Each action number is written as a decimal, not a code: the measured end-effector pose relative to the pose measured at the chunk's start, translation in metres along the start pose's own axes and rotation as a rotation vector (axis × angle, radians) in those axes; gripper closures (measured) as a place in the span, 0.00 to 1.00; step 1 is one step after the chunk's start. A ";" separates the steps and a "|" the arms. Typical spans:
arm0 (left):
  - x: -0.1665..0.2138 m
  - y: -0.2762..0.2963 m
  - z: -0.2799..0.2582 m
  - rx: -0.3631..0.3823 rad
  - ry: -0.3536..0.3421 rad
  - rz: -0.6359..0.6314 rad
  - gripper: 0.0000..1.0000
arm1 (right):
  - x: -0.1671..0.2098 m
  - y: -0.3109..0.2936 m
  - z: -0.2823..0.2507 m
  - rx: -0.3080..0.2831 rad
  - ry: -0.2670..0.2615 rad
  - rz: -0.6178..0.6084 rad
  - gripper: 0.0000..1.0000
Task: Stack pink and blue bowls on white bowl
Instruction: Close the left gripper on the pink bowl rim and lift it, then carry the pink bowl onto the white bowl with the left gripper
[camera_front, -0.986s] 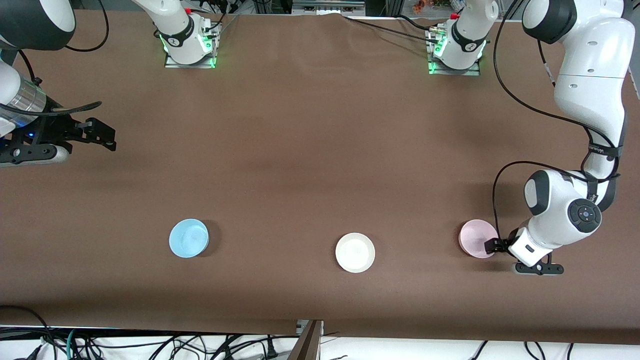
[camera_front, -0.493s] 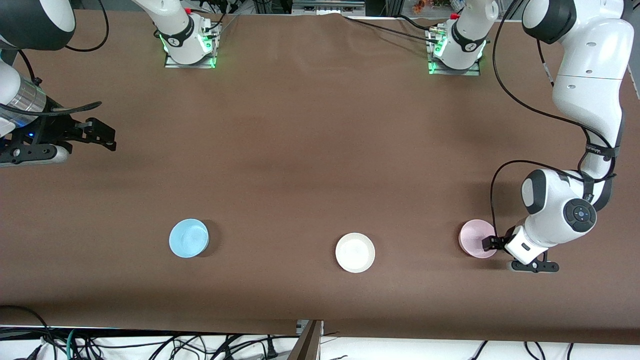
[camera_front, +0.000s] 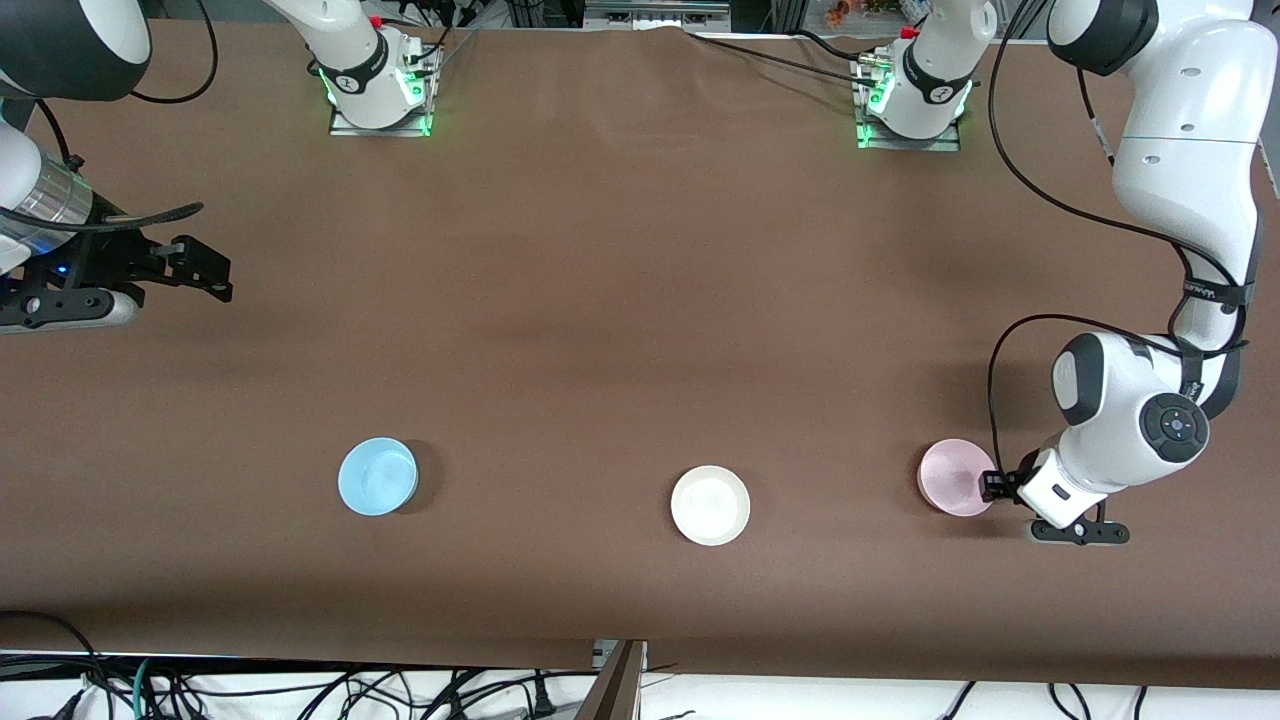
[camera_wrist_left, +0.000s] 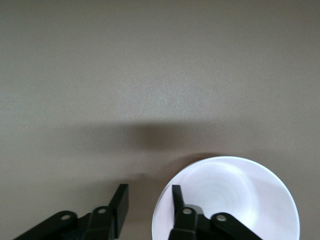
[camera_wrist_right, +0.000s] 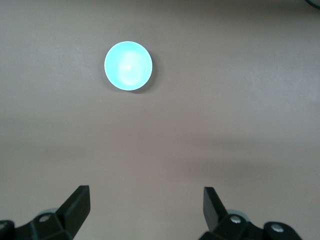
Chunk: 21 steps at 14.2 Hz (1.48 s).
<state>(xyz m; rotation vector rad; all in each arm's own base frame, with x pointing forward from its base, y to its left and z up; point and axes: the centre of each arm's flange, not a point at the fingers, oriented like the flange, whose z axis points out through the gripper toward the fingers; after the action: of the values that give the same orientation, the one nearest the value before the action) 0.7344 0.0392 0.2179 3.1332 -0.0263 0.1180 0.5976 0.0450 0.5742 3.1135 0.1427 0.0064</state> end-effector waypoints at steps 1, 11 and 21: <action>-0.001 0.001 0.001 0.000 -0.006 0.001 0.59 | 0.000 0.000 0.000 0.000 0.000 0.000 0.00; -0.013 0.006 0.014 -0.005 -0.029 0.010 0.93 | 0.000 0.000 0.000 0.000 0.000 0.000 0.00; -0.002 0.119 -0.035 -0.101 0.028 -0.207 0.97 | 0.000 0.000 0.000 0.000 0.000 0.000 0.00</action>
<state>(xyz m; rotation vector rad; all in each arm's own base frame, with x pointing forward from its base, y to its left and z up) 0.7280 -0.0798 0.2535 3.0101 0.2824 0.1541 0.5976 0.0450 0.5742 3.1134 0.1428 0.0066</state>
